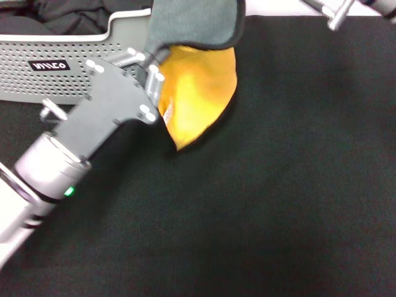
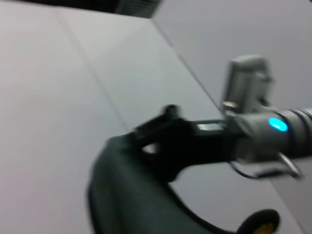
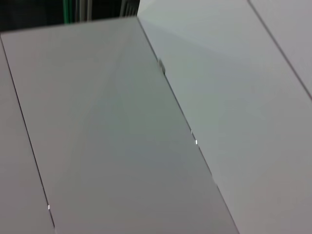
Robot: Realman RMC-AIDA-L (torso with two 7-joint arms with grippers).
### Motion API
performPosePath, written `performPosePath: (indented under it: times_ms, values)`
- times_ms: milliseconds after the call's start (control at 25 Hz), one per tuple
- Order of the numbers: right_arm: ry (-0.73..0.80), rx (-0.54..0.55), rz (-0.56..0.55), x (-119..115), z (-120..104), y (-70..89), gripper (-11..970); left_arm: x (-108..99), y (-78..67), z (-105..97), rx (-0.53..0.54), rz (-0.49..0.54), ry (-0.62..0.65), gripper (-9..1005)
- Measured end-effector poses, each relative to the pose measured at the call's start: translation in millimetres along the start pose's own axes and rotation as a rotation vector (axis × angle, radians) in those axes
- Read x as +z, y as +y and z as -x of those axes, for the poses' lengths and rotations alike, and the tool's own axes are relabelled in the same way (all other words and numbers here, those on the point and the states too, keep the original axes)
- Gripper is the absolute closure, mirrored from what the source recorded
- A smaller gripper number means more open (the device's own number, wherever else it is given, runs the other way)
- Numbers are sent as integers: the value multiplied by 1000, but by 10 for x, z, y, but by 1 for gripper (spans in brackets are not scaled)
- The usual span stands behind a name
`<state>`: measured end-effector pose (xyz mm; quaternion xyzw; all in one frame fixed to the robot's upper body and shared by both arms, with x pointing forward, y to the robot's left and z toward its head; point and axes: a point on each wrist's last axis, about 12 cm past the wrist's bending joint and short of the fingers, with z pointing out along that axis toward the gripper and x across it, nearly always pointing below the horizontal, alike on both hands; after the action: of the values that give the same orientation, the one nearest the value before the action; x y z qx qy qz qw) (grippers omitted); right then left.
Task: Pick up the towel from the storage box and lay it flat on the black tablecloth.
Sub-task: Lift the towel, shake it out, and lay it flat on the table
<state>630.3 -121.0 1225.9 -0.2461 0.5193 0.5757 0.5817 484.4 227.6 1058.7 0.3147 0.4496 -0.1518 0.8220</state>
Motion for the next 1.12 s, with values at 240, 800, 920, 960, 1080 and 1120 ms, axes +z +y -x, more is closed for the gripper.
performPosePath:
  times_ms: [240,800,920,960,1080,1120]
  values:
    - [209,-181,20,-386,-355,33,955,-132,356,103,-376,36,-70,950]
    - [433,-632,-27,-1152,-338,49,954,-217,1110,425,-690,-58,-136,955]
    - [444,-647,-17,-1194,-322,56,954,-185,1213,455,-698,-79,-125,955]
    - [452,-642,2,-1203,-337,77,954,-202,1219,450,-702,-82,-112,955]
    - [468,-616,73,-1267,-403,194,954,-295,1153,424,-699,-93,-66,954]
    - [463,-614,92,-1302,-412,250,954,-316,1133,421,-694,-98,-56,954]
